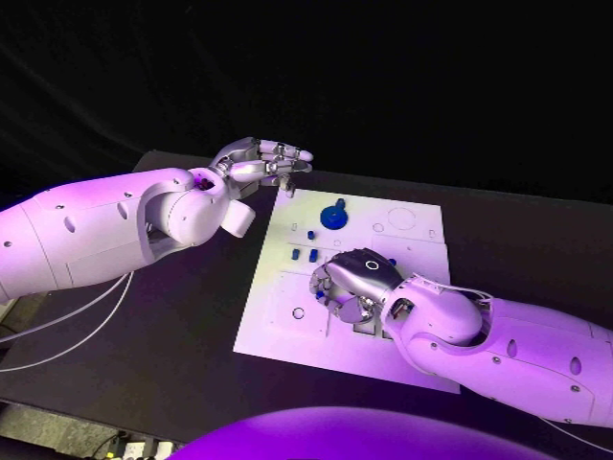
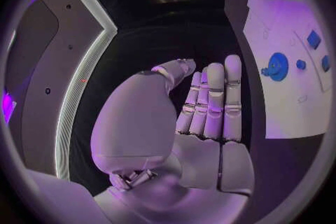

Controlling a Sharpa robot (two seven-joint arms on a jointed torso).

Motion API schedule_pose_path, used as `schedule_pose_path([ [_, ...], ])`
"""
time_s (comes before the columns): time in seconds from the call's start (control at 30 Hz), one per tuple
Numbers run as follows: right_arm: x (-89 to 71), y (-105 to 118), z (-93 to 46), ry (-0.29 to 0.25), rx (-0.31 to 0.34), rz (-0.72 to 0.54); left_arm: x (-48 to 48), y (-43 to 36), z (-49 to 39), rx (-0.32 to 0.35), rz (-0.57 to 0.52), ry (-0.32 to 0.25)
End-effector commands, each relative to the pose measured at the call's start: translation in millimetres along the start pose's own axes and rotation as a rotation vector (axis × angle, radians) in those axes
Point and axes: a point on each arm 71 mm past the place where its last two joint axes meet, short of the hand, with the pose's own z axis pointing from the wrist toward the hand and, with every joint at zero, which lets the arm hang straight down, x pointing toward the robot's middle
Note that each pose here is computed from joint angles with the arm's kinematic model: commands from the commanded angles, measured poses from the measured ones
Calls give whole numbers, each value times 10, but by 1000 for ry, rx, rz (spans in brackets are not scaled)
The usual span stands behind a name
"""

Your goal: Assemble the parts on the task board

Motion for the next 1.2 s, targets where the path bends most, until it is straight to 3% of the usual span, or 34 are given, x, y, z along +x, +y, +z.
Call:
schedule_pose_path([
  [0.03, 34, -6, -6, 25, 8, -25, 19, -9, 3, 0, -9, 18],
  [0.63, -50, -45, -79, -58, 35, -3, 5, -5, -2, -6, -9, 19],
  [0.77, -114, -62, -152, -80, 40, 3, -11, -4, -10, -7, -8, 16],
  [0.9, -276, -127, -266, -101, 57, 23, -23, -4, -18, -7, -8, 15],
  [1.03, -457, -273, -372, -68, 99, 42, -30, -3, -26, -7, -8, 15],
  [1.13, -633, -507, -484, 45, 169, 1, -39, 0, -36, -6, -7, 14],
  [1.2, -708, -624, -549, 78, 202, -24, -44, 2, -40, -5, -7, 12],
])
